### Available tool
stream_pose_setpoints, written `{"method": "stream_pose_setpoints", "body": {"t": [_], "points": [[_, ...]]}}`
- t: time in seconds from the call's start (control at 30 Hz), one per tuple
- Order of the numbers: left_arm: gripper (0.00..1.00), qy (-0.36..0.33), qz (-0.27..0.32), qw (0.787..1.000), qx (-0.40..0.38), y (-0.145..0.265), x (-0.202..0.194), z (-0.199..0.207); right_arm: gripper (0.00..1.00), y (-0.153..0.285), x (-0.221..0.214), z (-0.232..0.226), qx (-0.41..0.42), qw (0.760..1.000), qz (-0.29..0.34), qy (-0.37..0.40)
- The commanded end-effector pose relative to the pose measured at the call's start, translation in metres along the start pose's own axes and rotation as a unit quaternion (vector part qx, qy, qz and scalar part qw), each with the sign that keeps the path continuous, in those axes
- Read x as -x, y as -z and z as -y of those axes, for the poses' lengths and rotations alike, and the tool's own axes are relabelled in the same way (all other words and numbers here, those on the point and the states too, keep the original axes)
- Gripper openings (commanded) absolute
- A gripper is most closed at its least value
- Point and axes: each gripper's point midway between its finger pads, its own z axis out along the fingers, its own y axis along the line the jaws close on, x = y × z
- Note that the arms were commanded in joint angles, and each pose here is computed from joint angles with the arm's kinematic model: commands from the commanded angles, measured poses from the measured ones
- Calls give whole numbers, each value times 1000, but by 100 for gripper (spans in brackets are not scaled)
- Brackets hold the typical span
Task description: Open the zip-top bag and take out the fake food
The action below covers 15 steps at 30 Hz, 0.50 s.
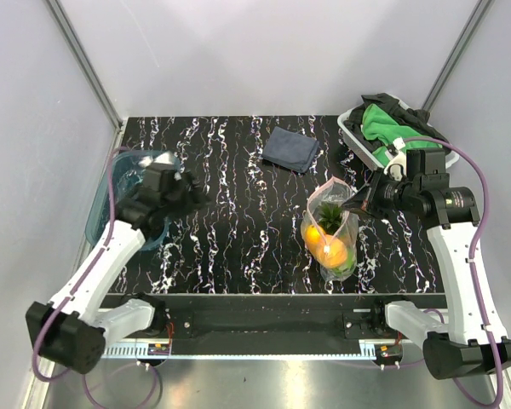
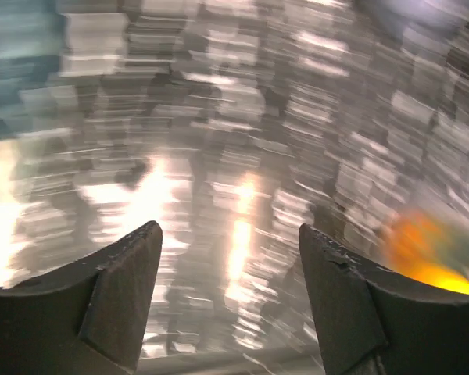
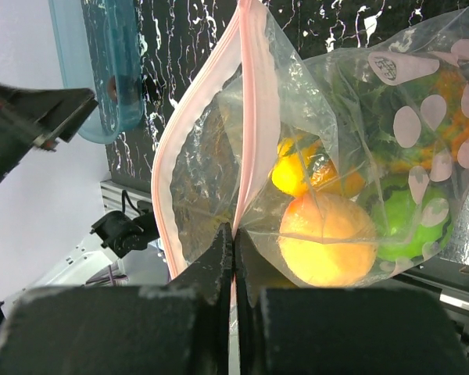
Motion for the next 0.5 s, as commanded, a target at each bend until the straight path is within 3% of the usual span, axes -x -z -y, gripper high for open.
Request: {"method": "stream_pose_setpoints", "body": {"t": [0.0,0.07,0.1,0.17,0.2,0.23,0.33,0.47], "points": [[70,-48,8,964,-261,65,4,164,0,8,3,-13,22,1000,12,17],[67,-87,-2,945,-316,80,-9,209,0,10,6,-17,28,999,18,25],[65,-120,-4,924,-363,105,-21,240,0,11,8,-18,27,999,22,27],[54,-153,-20,905,-396,107,-41,272,0,12,10,-18,25,999,27,30],[51,-176,-20,886,-428,128,-49,294,0,13,10,-20,26,999,25,28],[45,-191,-34,883,-427,118,-62,304,0,15,10,-22,31,999,25,30],[37,-241,-63,849,-466,127,-92,333,0,19,8,-23,33,998,34,32],[32,-263,-95,833,-477,119,-119,345,0,15,0,-16,25,999,19,21]]}}
